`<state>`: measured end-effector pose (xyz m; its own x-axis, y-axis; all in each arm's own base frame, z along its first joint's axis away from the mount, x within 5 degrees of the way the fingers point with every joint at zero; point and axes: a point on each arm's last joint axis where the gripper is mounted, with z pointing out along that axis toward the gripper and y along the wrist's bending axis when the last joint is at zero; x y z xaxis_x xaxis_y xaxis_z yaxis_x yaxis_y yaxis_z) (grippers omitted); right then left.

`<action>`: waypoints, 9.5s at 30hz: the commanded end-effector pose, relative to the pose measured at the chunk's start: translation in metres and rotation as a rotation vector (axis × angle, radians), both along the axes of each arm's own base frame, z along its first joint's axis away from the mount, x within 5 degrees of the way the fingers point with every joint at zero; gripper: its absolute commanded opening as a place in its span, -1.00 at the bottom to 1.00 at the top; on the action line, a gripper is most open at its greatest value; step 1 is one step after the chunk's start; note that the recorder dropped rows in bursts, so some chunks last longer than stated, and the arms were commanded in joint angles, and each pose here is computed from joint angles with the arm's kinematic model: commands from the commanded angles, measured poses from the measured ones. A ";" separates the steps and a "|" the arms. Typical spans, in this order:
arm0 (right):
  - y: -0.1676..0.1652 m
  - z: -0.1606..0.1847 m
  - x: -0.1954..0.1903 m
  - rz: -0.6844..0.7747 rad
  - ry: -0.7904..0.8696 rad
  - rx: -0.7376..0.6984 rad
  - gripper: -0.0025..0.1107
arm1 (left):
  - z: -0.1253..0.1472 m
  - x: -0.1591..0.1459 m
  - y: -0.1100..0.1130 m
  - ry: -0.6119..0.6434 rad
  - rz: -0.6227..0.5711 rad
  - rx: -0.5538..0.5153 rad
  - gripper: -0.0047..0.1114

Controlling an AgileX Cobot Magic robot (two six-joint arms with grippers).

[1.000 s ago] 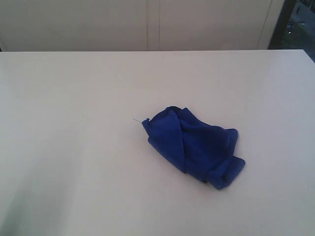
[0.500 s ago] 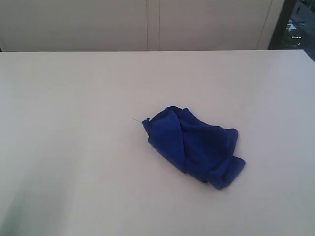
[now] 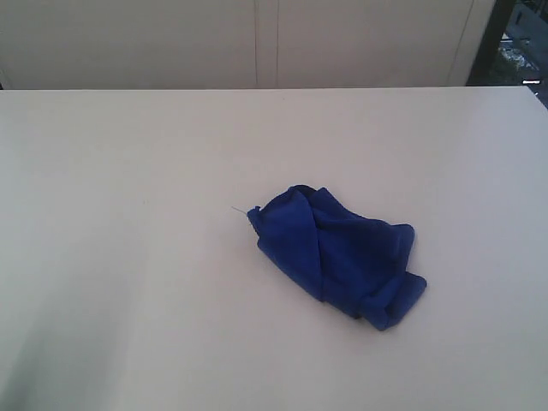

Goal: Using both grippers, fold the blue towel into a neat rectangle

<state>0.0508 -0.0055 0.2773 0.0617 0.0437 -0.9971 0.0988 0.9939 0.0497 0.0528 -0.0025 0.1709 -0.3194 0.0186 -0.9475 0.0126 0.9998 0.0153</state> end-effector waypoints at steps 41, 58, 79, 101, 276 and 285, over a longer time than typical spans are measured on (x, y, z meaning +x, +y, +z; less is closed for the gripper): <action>0.019 -0.093 0.242 0.353 1.043 0.465 -0.30 | -0.002 0.000 0.000 0.002 0.001 -0.014 -0.92; 0.026 -0.136 0.255 0.426 1.111 0.565 -0.30 | -0.002 0.000 0.000 0.002 0.001 -0.014 -0.92; 0.028 -0.097 0.249 0.483 0.992 0.485 -0.94 | -0.002 0.000 0.000 0.002 0.001 -0.014 -0.92; 0.053 -0.061 0.228 0.588 1.013 0.194 -0.96 | -0.002 0.000 0.000 0.002 0.001 -0.014 -0.92; 0.051 -0.076 0.249 0.360 1.213 0.107 -0.96 | 0.052 0.219 -0.220 0.473 -0.685 -0.283 -0.92; 0.051 -0.076 0.249 0.359 1.208 0.115 -0.96 | 0.028 0.231 -0.238 0.526 -0.687 -0.261 -0.79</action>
